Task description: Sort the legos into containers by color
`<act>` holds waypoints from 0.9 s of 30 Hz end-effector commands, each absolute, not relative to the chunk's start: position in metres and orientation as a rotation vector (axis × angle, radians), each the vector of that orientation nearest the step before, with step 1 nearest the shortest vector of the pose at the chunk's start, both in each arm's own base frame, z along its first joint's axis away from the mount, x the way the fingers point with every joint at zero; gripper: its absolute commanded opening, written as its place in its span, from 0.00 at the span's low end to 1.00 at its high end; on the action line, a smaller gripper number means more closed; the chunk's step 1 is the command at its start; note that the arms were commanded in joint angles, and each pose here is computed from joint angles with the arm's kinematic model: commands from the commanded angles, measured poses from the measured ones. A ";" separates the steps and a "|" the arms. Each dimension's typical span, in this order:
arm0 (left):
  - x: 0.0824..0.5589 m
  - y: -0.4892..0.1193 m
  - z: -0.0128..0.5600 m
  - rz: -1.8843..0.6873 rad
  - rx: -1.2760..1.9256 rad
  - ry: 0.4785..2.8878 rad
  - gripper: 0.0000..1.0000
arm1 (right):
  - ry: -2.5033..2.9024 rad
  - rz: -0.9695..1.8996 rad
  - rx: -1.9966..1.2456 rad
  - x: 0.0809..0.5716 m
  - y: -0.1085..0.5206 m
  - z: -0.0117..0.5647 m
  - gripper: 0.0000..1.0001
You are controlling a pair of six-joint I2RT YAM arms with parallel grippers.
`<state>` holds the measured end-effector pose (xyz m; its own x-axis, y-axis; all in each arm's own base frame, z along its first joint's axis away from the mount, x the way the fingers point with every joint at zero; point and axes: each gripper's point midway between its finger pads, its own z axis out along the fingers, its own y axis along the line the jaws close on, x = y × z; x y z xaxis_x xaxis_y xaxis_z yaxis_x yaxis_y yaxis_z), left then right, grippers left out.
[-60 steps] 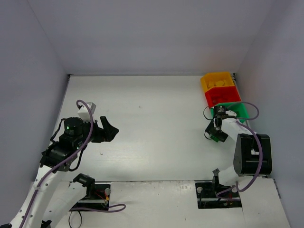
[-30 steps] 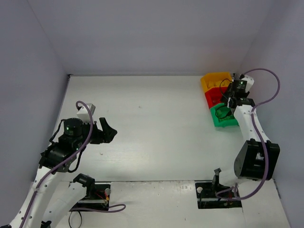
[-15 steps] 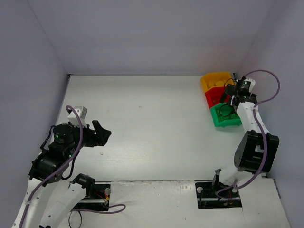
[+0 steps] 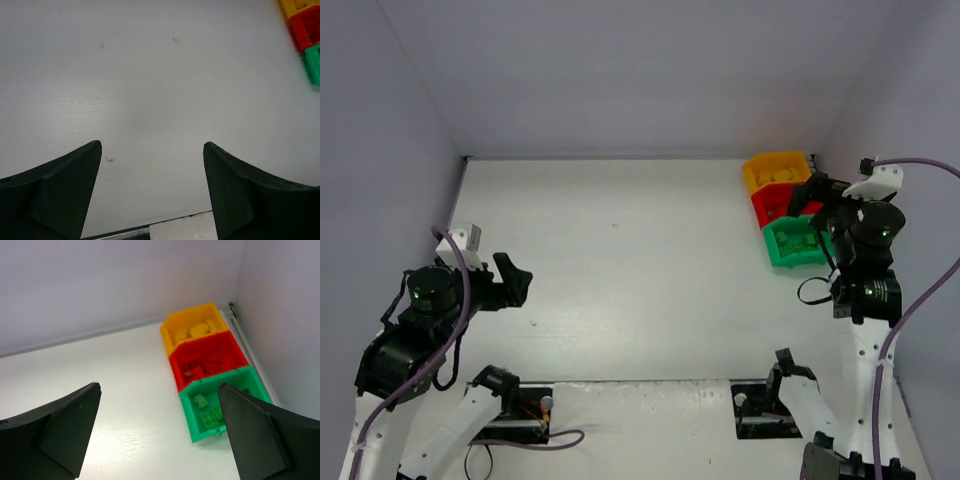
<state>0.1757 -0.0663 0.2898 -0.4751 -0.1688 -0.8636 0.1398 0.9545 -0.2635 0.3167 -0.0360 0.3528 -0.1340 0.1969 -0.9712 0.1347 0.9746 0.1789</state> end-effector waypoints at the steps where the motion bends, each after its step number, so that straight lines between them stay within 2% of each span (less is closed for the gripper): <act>1: 0.175 -0.045 0.316 -0.253 -0.051 1.961 0.76 | 1.652 0.120 0.173 0.291 -0.013 0.366 1.00; 4: 0.168 -0.033 0.324 -0.211 -0.077 1.936 0.76 | 1.634 0.138 0.208 0.270 -0.009 0.364 1.00; 9: 0.155 -0.021 0.328 -0.188 -0.099 1.876 0.76 | 1.627 0.172 0.089 0.241 0.009 0.358 1.00; 17: 0.139 -0.003 0.328 -0.163 -0.140 1.769 0.76 | 1.514 0.160 0.032 0.198 0.017 0.376 1.00; 18: 0.138 -0.002 0.328 -0.156 -0.142 1.767 0.88 | 1.500 0.161 0.031 0.193 0.017 0.378 1.00; 19: 0.137 -0.001 0.327 -0.154 -0.144 1.765 0.92 | 1.501 0.162 0.030 0.191 0.018 0.377 1.00; 23: 0.137 0.003 0.327 -0.144 -0.180 1.753 0.92 | 1.491 0.158 0.041 0.187 0.017 0.379 1.00; 24: 0.138 0.005 0.327 -0.139 -0.194 1.754 0.97 | 1.493 0.164 0.048 0.188 0.018 0.379 1.00; 27: 0.137 0.010 0.325 -0.107 -0.209 1.766 0.97 | 1.510 0.216 0.049 0.189 0.025 0.377 1.00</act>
